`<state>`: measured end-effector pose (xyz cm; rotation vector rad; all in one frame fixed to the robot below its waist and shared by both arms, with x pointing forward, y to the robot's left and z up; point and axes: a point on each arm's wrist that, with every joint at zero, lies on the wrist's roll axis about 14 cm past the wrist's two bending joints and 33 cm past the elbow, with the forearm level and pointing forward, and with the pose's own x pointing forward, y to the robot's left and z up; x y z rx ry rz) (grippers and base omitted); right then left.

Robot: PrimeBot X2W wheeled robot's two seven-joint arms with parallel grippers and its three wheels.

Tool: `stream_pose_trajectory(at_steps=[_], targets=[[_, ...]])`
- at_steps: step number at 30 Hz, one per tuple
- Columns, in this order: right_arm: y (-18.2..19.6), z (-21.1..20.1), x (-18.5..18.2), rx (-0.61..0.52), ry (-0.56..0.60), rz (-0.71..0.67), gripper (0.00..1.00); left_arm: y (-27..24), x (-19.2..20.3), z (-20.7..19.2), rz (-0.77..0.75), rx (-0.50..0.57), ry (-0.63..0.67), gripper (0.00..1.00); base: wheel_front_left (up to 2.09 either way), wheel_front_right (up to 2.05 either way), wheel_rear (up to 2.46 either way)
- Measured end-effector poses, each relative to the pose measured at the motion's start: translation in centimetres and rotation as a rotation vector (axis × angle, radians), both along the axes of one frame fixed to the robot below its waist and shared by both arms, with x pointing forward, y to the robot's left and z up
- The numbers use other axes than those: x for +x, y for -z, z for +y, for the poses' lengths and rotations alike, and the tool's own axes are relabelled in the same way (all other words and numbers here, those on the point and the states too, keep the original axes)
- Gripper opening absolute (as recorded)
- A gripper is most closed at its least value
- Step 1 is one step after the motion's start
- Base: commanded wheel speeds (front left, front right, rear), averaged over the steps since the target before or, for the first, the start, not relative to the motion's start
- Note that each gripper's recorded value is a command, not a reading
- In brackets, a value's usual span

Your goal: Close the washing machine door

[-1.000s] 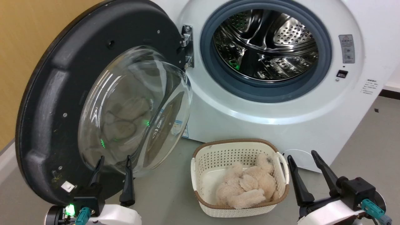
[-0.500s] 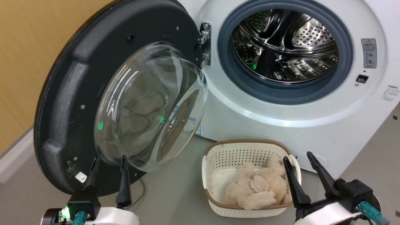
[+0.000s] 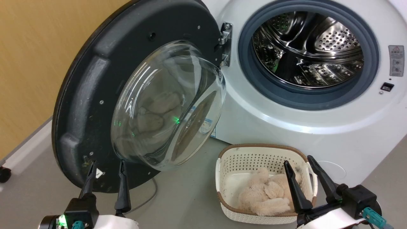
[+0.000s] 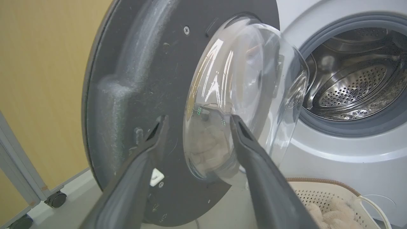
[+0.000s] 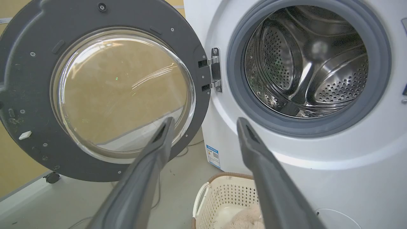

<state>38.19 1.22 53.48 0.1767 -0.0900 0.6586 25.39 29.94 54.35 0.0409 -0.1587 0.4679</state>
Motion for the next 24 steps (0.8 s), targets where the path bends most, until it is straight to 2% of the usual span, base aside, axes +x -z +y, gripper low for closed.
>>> stream_pose_trajectory(at_steps=[22,23,24], targets=[[-0.1,3.3,-0.5,0.061,-0.105,0.011,1.0,-1.0,-3.3,2.2,-0.05,0.022,-0.111,1.0,0.0,0.0,0.0],[0.0,3.5,-0.5,0.063,-0.11,0.013,1.0,-1.0,-3.4,2.3,-0.053,0.021,-0.117,0.44,0.0,0.0,0.0],[0.0,3.6,-0.6,0.064,-0.114,0.013,1.0,-1.1,-3.6,2.4,-0.058,0.02,-0.123,0.0,0.0,0.0,0.0]])
